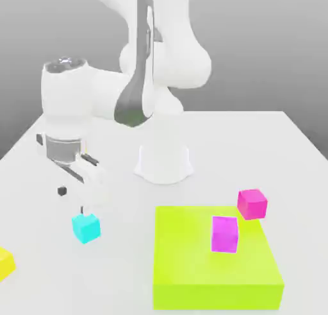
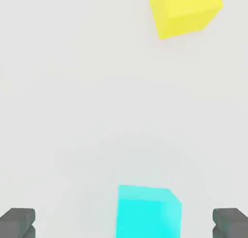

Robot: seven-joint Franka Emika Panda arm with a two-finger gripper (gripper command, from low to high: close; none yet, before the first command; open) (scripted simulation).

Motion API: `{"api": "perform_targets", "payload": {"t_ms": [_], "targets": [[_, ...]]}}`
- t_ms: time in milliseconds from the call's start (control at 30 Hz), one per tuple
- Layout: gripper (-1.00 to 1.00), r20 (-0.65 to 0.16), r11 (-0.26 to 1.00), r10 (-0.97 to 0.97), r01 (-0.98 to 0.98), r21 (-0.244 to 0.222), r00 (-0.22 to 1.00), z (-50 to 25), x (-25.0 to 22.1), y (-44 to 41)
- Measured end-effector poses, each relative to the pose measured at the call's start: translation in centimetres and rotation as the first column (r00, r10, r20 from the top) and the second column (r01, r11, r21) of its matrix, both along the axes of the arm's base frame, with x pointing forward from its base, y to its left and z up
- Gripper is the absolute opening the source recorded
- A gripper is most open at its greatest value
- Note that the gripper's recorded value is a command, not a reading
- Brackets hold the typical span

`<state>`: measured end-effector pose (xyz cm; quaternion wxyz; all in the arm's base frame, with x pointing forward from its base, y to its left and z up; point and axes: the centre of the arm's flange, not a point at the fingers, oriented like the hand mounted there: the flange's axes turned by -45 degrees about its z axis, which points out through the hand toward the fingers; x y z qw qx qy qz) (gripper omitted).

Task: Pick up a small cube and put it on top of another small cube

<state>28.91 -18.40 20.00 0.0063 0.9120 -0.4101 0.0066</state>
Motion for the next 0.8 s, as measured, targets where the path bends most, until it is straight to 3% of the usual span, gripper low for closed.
{"api": "perform_targets", "payload": {"t_ms": [767,800], "targets": [[0.0,0.0,1.0,-0.021,0.021,0.016,1.0,-7.0,-0.3,0.1],[-1.0,-0.003,1.0,-0.02,0.02,0.016,1.0,-7.4,-0.6,0.1]]}}
